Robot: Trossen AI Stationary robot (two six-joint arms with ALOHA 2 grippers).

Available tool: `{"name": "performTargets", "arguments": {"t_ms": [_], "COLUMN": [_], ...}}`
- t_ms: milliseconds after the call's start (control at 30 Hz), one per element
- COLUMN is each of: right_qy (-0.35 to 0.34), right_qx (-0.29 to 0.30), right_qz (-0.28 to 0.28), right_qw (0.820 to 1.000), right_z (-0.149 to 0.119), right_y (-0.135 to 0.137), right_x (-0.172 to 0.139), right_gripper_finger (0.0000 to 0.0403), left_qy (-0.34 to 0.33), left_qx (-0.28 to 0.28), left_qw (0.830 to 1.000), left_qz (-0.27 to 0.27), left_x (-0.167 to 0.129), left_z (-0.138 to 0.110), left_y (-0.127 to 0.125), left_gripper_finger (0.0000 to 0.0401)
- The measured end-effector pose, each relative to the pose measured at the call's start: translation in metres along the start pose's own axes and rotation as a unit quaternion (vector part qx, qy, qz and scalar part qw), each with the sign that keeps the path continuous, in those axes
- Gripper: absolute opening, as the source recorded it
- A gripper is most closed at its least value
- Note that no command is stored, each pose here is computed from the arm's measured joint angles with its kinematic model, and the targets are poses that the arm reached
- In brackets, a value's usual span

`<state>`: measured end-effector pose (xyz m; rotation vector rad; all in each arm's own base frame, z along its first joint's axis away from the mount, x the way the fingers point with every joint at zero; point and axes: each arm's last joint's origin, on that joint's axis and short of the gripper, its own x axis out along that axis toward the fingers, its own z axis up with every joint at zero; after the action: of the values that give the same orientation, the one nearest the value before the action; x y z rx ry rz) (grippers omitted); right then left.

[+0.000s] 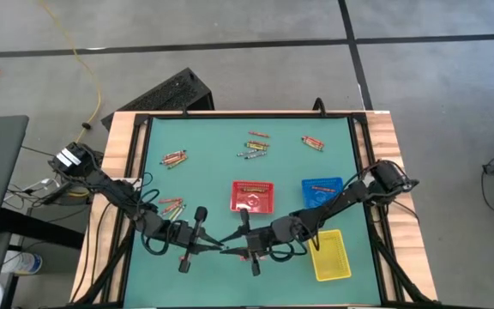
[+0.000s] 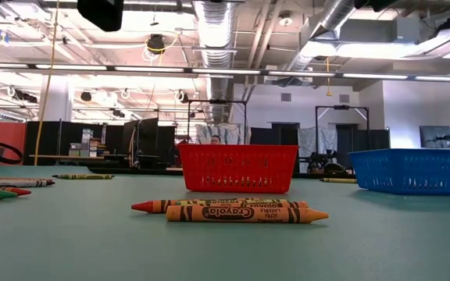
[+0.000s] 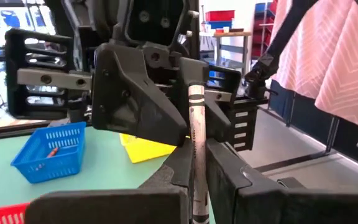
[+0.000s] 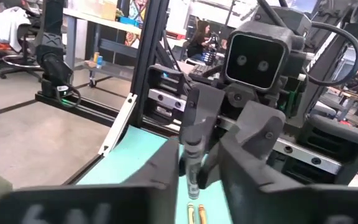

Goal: Sort crayons
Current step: Put the black crayon into the yellow basket

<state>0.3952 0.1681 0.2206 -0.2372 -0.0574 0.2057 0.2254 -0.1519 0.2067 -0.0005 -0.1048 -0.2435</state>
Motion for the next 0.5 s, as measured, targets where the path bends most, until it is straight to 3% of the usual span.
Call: {"name": "performTargets", "arguments": {"t_ms": [167, 300, 500], "right_qy": [0.003, 0.006, 0.051], "right_qx": [-0.026, -0.027, -0.014], "right_qz": [0.018, 0.032, 0.049], "right_qw": [0.999, 0.999, 0.997], "right_z": [-0.001, -0.002, 0.014], "right_y": [0.0, 0.001, 0.006], "right_x": [0.0, 0.0, -0.012], "right_gripper_finger": [0.0015, 0.0012, 0.001], "left_qy": [0.005, 0.032, 0.043], "left_qx": [0.006, -0.008, -0.007], "left_qw": [1.0, 0.999, 0.998], "left_qz": [0.004, 0.041, 0.046], "left_x": [0.001, 0.001, 0.0], "left_z": [0.0, -0.005, -0.006], "left_y": [0.0, 0.001, 0.0], "left_gripper_finger": [0.0023, 0.0052, 0.0104]}}
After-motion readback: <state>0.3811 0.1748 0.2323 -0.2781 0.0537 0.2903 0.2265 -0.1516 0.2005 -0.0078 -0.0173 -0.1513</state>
